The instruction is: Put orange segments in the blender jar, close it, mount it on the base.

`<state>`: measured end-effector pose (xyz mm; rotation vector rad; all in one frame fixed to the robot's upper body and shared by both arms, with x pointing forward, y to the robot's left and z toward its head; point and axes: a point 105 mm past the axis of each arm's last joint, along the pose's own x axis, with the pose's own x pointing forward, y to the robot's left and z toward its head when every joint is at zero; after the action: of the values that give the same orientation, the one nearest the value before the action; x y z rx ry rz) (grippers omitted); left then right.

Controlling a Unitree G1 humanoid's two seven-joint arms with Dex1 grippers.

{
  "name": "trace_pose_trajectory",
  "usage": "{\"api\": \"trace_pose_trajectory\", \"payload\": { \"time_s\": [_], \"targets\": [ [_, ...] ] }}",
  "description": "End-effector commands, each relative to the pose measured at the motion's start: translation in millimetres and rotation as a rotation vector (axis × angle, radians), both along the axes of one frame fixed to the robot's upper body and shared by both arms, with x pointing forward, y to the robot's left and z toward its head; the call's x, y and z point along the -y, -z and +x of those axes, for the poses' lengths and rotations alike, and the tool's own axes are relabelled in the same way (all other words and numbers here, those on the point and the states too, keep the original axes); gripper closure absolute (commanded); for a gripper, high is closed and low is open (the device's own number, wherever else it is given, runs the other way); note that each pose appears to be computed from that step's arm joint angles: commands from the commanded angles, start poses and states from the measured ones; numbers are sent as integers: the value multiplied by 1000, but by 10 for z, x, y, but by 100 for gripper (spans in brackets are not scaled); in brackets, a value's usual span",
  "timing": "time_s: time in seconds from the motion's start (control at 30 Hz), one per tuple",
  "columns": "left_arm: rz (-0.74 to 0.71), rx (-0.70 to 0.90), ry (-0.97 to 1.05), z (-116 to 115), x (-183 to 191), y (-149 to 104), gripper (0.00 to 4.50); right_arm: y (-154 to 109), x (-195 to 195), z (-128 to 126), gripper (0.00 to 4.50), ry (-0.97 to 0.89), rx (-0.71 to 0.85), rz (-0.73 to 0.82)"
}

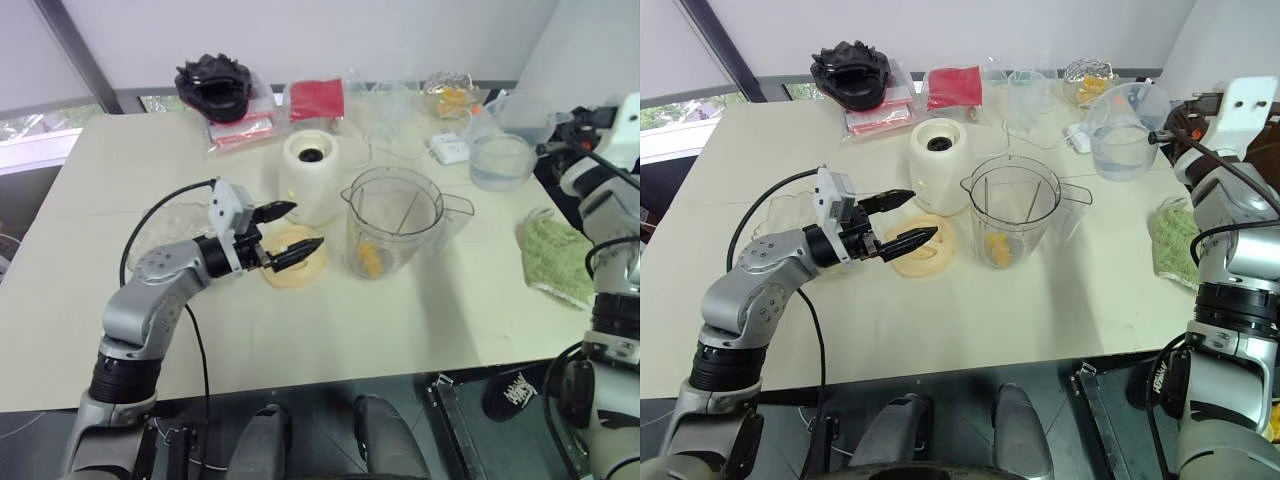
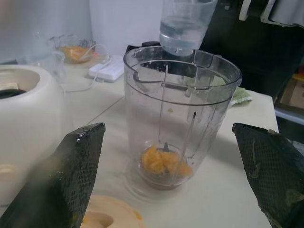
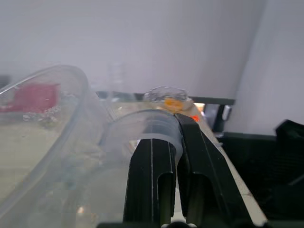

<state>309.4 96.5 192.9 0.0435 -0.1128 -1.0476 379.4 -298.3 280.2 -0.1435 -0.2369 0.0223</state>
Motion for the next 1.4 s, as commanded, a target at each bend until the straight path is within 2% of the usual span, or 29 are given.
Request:
{"api": "trace_pose_trajectory", "payload": {
  "time_s": [0.03, 0.57, 0.9, 1.4],
  "targets": [
    [-6, 56, 11, -40, 18, -109, 0, -505, -213, -209, 447, -84, 141, -94],
    [-3, 54, 15, -29, 56, -95, 0, -573, -485, -409, 447, -164, 144, -257],
    [1, 58, 17, -19, 75, -88, 0, -566, -589, -407, 447, -170, 165, -375],
    [6, 56, 23, -51, 94, -58, 0, -485, -647, -390, 447, -180, 175, -466]
  ]
}}
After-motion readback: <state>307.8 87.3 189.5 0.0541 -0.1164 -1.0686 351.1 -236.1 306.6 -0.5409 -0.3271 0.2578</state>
